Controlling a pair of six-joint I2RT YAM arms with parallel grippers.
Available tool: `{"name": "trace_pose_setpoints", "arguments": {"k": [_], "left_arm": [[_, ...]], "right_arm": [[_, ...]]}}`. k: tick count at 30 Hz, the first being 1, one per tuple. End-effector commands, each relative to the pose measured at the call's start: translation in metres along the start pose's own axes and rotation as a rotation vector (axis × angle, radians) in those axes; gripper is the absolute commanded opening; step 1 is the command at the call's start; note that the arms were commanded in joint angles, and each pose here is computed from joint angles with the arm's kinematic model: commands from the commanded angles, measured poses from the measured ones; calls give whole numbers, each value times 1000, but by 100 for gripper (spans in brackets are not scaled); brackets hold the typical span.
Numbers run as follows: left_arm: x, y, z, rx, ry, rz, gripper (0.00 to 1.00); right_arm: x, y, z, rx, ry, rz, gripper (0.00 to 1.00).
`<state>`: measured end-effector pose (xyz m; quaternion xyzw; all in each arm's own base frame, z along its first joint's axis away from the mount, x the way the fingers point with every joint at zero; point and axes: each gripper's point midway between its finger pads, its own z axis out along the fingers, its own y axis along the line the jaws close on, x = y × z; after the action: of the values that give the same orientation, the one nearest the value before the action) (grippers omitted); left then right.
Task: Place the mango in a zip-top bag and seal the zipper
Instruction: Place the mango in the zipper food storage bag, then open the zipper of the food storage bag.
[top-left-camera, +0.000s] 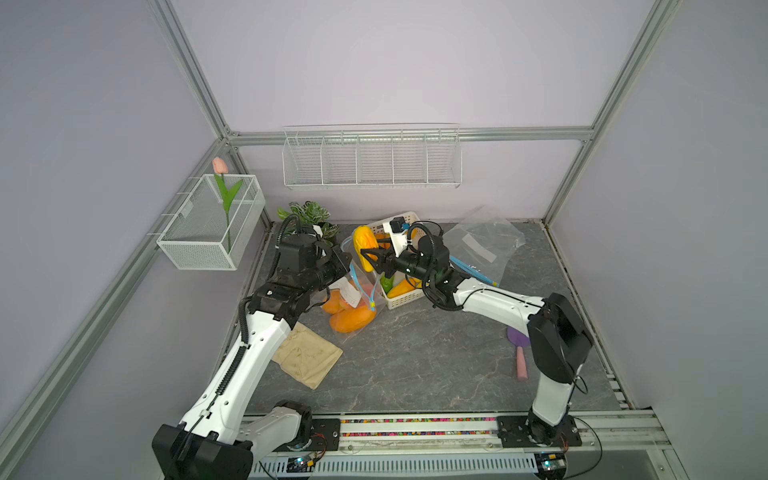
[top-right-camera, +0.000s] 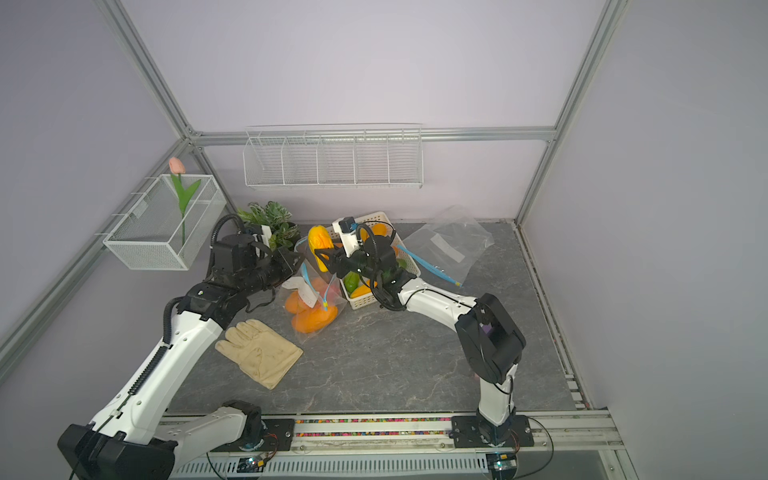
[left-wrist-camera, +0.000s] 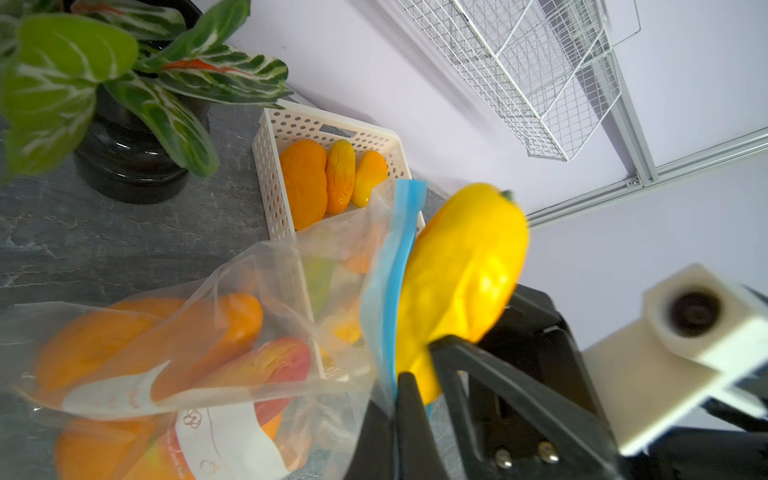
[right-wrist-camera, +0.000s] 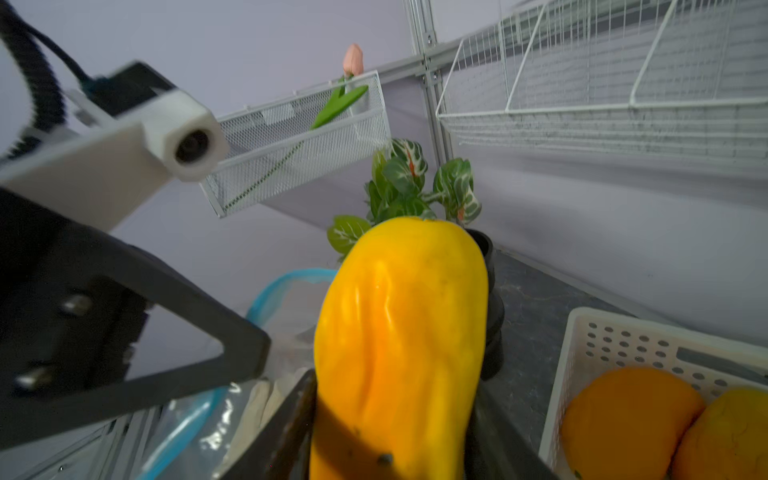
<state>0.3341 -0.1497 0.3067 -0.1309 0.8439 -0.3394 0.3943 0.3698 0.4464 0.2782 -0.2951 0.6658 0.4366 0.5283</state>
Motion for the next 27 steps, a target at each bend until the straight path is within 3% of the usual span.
{"name": "trace_pose_setpoints", "arguments": {"k": [1, 6, 7, 12, 15, 17, 23, 27], "left_arm": [[-17, -11, -15, -5, -41, 31, 0], [-22, -8, -17, -25, -70, 40, 0], [-22, -7, -16, -32, -69, 41, 0], [-20, -5, -11, -37, -54, 47, 0], [-21, -8, -11, -20, -58, 41, 0], [-21, -9, -10, -16, -60, 40, 0], [-22, -10, -5, -12, -47, 34, 0], [-34, -18, -15, -21, -76, 61, 0]], "right_arm": [[4, 6, 1, -6, 47, -56, 69], [5, 4, -14, 46, 100, -88, 98], [0, 7, -19, 44, 103, -95, 100], [-28, 24, -43, 17, 95, -139, 97], [-23, 24, -39, -3, 134, -106, 72], [-11, 20, -32, -8, 172, -73, 70], [9, 12, -22, -8, 221, -26, 69], [0, -14, -36, 107, 217, 16, 88]]}}
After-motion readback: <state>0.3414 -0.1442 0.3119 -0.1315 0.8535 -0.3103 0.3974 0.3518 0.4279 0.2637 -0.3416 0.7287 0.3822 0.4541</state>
